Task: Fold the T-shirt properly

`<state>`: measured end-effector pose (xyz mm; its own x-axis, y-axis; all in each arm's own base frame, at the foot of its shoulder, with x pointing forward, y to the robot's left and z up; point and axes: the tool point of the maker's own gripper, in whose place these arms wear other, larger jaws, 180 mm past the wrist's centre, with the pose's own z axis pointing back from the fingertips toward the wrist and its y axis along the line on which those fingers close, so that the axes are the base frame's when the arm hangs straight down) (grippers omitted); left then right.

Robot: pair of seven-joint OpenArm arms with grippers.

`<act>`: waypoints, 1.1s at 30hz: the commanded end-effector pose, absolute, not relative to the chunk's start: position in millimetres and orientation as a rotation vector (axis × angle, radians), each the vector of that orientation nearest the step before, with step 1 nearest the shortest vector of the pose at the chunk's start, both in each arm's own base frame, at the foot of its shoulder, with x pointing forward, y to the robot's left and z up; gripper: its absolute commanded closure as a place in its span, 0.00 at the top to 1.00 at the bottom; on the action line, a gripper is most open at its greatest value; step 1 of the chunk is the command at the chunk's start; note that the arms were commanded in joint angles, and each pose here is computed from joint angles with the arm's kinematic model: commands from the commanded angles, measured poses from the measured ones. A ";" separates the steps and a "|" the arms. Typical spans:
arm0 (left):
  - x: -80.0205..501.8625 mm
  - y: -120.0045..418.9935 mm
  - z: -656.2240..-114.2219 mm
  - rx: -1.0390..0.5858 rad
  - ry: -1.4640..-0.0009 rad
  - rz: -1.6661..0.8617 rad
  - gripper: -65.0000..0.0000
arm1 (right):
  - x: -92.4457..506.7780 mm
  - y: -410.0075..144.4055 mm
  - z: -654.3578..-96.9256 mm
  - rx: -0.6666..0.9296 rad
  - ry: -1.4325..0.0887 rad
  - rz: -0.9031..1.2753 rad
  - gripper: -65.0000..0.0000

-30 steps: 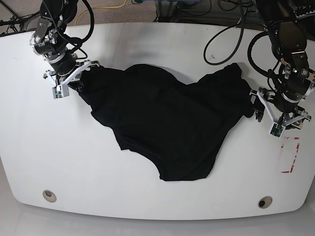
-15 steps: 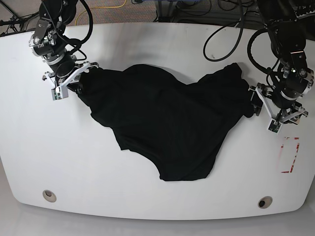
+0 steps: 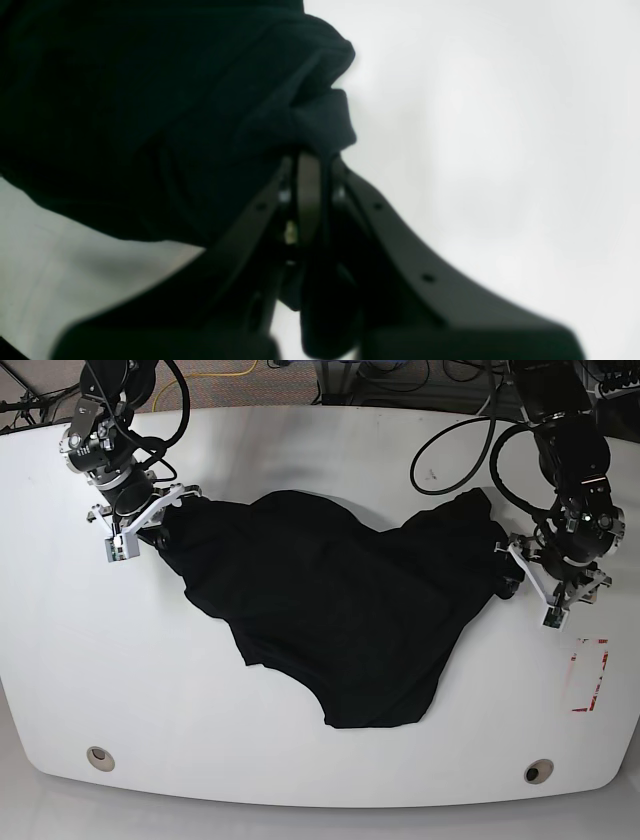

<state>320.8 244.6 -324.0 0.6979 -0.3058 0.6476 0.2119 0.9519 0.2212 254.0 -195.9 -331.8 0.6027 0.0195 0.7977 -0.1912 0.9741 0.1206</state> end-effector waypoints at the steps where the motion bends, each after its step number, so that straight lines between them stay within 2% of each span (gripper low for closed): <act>1: 328.1 245.1 -314.6 0.131 -0.786 -0.283 0.65 | 259.7 -196.5 -318.7 0.201 -0.967 0.131 0.00; 14: 326.7 247.5 -338.3 0.095 -0.732 -0.278 0.66 | 259.3 -197.3 -320.4 0.200 -0.964 0.132 0.00; 33: 340.5 238.5 -345.3 0.032 -0.730 -0.263 0.66 | 259.9 -196.9 -319.2 0.201 -0.969 0.135 0.00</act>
<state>328.7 237.3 -359.8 0.7513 -0.2412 0.6143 0.2250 0.9687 0.1052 254.1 -196.6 -331.9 0.6019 0.0212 0.7983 -0.1914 0.9743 0.1184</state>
